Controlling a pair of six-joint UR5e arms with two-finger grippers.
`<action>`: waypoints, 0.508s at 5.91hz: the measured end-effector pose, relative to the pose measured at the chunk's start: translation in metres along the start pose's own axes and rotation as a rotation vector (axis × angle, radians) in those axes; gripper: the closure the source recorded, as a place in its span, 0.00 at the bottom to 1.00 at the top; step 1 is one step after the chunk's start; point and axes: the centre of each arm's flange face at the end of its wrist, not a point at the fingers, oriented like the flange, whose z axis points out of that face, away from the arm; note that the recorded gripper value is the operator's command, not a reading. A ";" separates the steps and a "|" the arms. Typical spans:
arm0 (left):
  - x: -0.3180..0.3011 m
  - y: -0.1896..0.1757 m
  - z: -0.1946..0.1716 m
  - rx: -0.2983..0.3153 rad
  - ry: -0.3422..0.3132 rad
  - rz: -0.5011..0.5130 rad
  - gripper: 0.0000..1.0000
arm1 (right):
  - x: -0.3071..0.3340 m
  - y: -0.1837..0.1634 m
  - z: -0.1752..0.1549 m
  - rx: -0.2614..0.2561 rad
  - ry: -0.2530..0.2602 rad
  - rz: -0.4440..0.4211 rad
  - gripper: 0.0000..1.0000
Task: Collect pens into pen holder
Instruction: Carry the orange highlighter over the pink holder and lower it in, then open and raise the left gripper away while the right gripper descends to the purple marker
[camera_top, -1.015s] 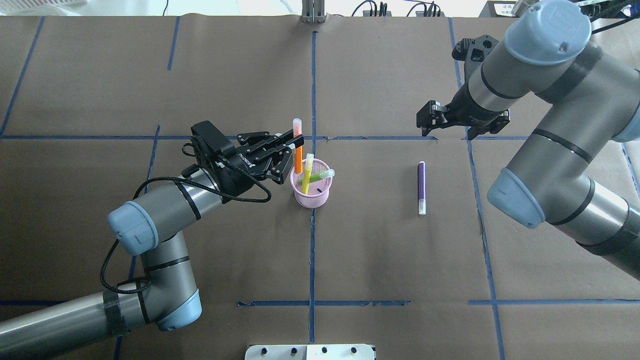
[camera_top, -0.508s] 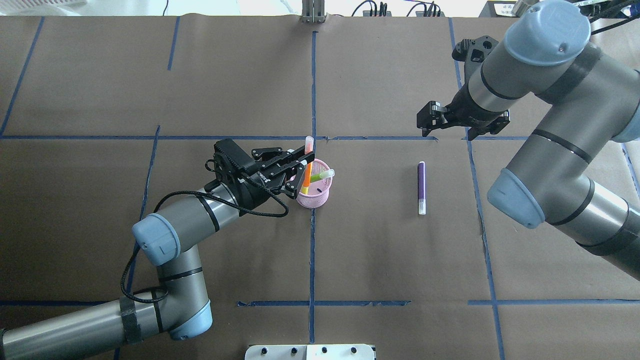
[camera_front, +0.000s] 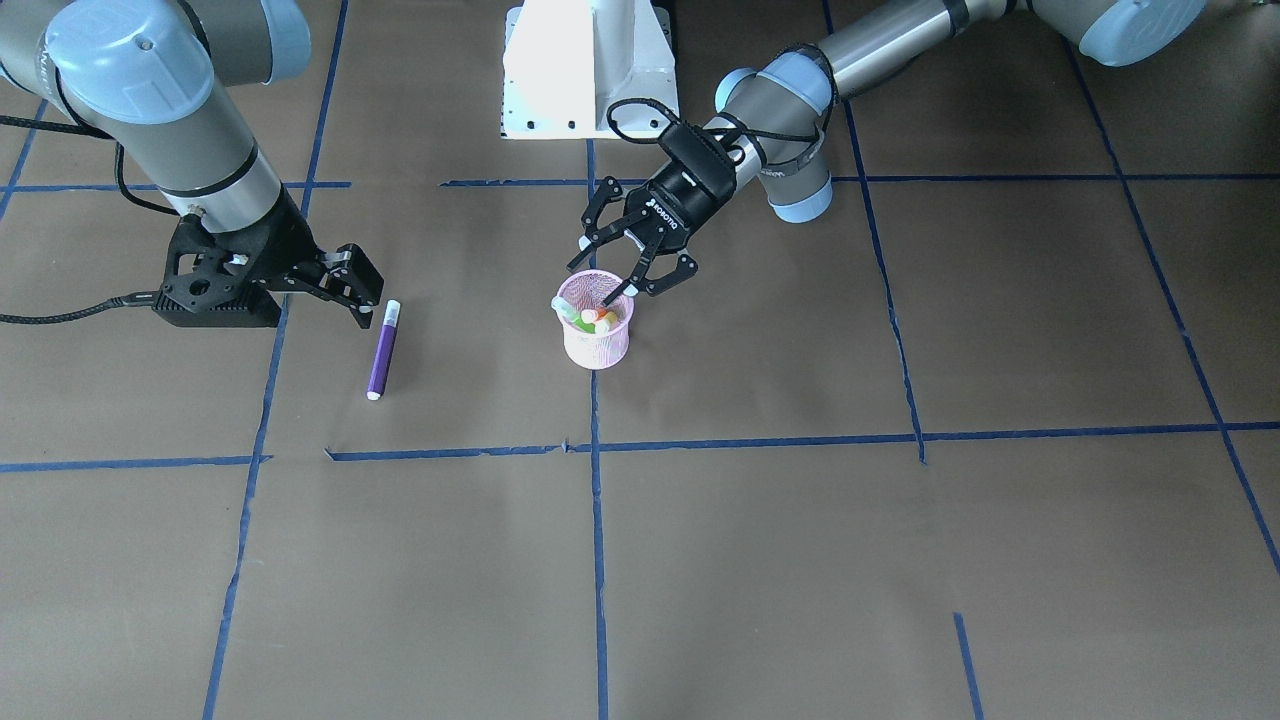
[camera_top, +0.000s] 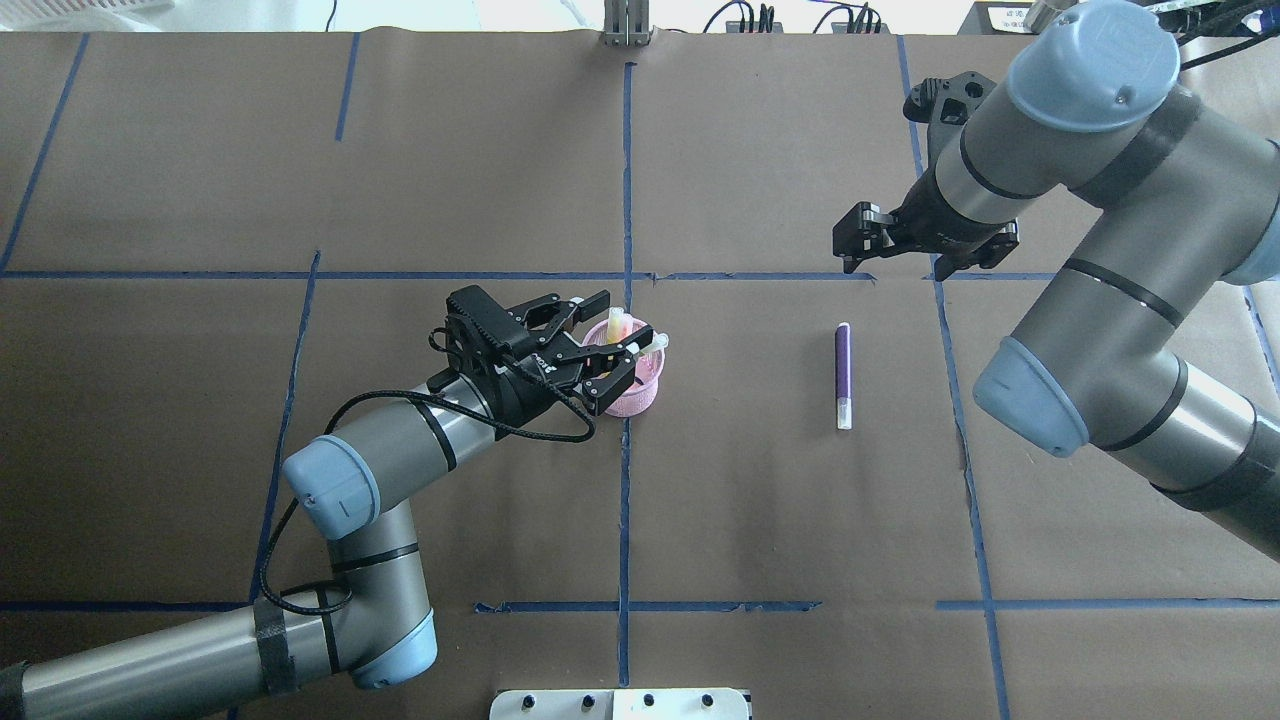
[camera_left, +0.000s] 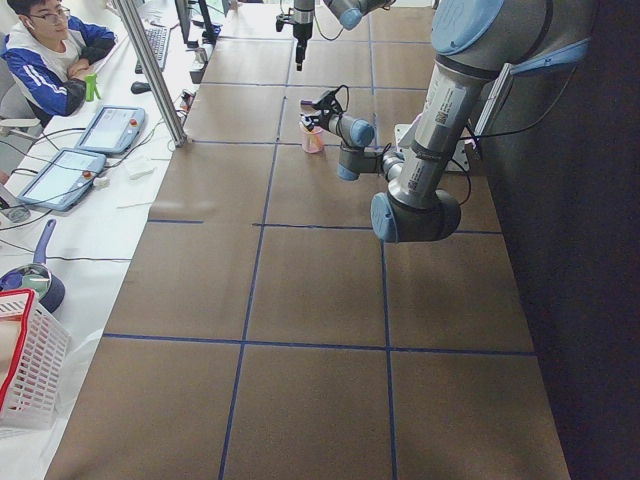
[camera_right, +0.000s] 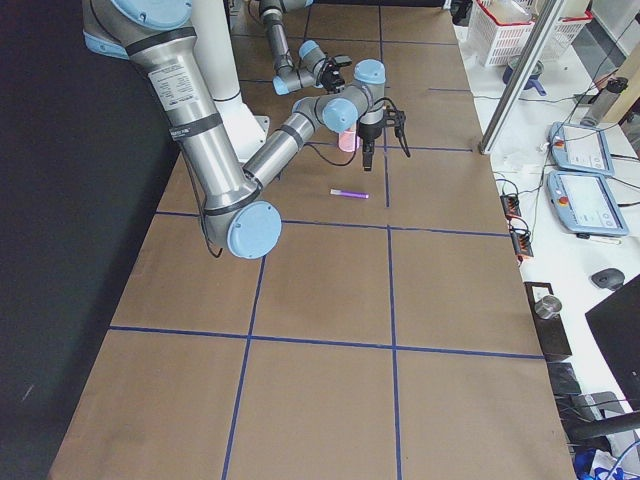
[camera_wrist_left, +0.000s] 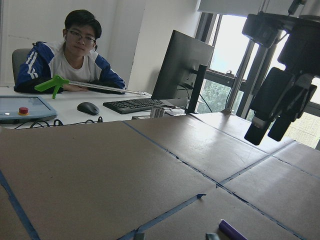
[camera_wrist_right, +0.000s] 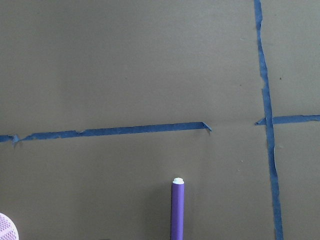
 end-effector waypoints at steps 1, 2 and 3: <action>0.005 -0.004 0.003 0.006 0.004 -0.003 0.00 | 0.001 -0.001 0.002 -0.002 0.004 0.002 0.00; 0.010 -0.012 0.007 0.002 0.001 -0.001 0.00 | 0.003 -0.001 0.009 -0.011 0.015 0.008 0.00; 0.016 -0.026 0.009 -0.016 -0.015 0.009 0.00 | 0.003 0.000 0.017 -0.021 0.025 0.010 0.00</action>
